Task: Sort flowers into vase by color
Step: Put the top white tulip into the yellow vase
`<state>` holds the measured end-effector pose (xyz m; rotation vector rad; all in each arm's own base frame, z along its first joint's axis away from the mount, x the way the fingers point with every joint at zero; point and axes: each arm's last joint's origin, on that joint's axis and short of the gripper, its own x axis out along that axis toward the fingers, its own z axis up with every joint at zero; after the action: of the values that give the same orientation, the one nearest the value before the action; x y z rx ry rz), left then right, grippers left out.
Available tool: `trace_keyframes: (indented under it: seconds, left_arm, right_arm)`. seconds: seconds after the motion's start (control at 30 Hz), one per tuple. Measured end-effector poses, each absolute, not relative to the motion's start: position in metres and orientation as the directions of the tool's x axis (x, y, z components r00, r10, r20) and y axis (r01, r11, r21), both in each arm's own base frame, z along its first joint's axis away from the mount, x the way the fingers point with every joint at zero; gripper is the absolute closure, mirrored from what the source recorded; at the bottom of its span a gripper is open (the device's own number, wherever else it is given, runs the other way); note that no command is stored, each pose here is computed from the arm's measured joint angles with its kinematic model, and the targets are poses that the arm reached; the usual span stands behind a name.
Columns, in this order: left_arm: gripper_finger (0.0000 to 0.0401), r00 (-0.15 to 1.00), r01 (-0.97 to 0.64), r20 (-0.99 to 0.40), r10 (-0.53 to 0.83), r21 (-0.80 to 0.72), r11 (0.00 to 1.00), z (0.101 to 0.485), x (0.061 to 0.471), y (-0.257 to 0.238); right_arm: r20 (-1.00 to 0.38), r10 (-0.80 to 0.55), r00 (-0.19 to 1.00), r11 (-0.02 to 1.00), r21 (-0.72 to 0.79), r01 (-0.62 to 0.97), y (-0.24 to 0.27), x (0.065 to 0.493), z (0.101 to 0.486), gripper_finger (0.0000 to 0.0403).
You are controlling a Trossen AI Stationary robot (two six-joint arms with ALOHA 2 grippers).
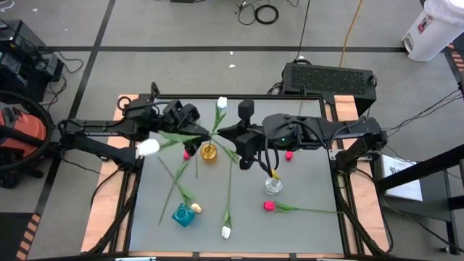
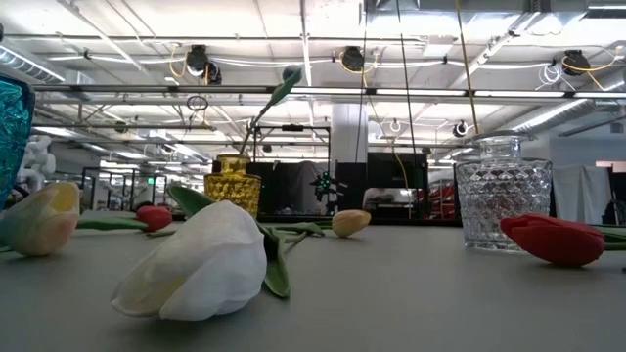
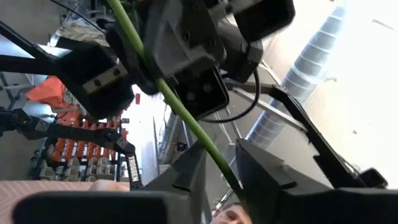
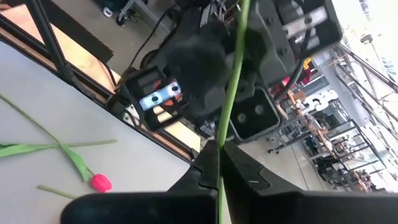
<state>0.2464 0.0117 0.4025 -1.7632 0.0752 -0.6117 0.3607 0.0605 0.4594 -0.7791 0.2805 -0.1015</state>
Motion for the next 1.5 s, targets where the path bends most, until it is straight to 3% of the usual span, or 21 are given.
trace_keyframes:
  seconds: [0.17, 0.37, 0.6, 0.83, 1.07, 1.3, 1.5]
  left_arm:
    - [0.0267, 0.868, 0.237, 0.346, -0.355, -0.919, -0.316, 0.401, 0.248, 0.012]
    - [0.0264, 0.884, 0.249, 0.346, -0.315, -0.918, -0.31, 0.4, 0.248, 0.018]
    - [0.0264, 0.91, 0.319, 0.36, -0.205, -0.925, -0.205, 0.401, 0.245, 0.04]
    - [0.0264, 0.905, 0.409, 0.402, -0.138, -0.912, 0.021, 0.406, 0.238, 0.057]
    - [0.0264, 0.899, 0.433, 0.429, -0.085, -0.845, 0.315, 0.409, 0.235, 0.066]
    - [0.0264, 0.899, 0.357, 0.434, -0.056, -0.654, 0.666, 0.409, 0.234, 0.068]
    - [0.0264, 0.88, 0.264, 0.474, 0.0, -0.491, 0.83, 0.413, 0.233, 0.069]
  right_arm:
    - [-0.208, -0.189, 0.96, 0.709, -0.705, -0.013, 0.061, 0.361, 0.46, 0.0402]
    - [-0.21, -0.208, 0.955, 0.701, -0.713, -0.004, 0.06, 0.361, 0.459, 0.0402]
    - [-0.161, -0.302, 0.94, 0.688, -0.719, 0.097, 0.058, 0.355, 0.468, 0.0402]
    - [-0.043, -0.328, 0.944, 0.805, -0.536, 0.255, 0.05, 0.338, 0.492, 0.0402]
    - [0.022, -0.341, 0.94, 0.913, -0.231, 0.337, 0.04, 0.323, 0.508, 0.0402]
    - [0.065, -0.255, 0.965, 0.955, 0.171, 0.241, 0.027, 0.319, 0.516, 0.0402]
    - [0.052, -0.149, 0.987, 0.924, 0.364, 0.121, 0.02, 0.324, 0.513, 0.0402]
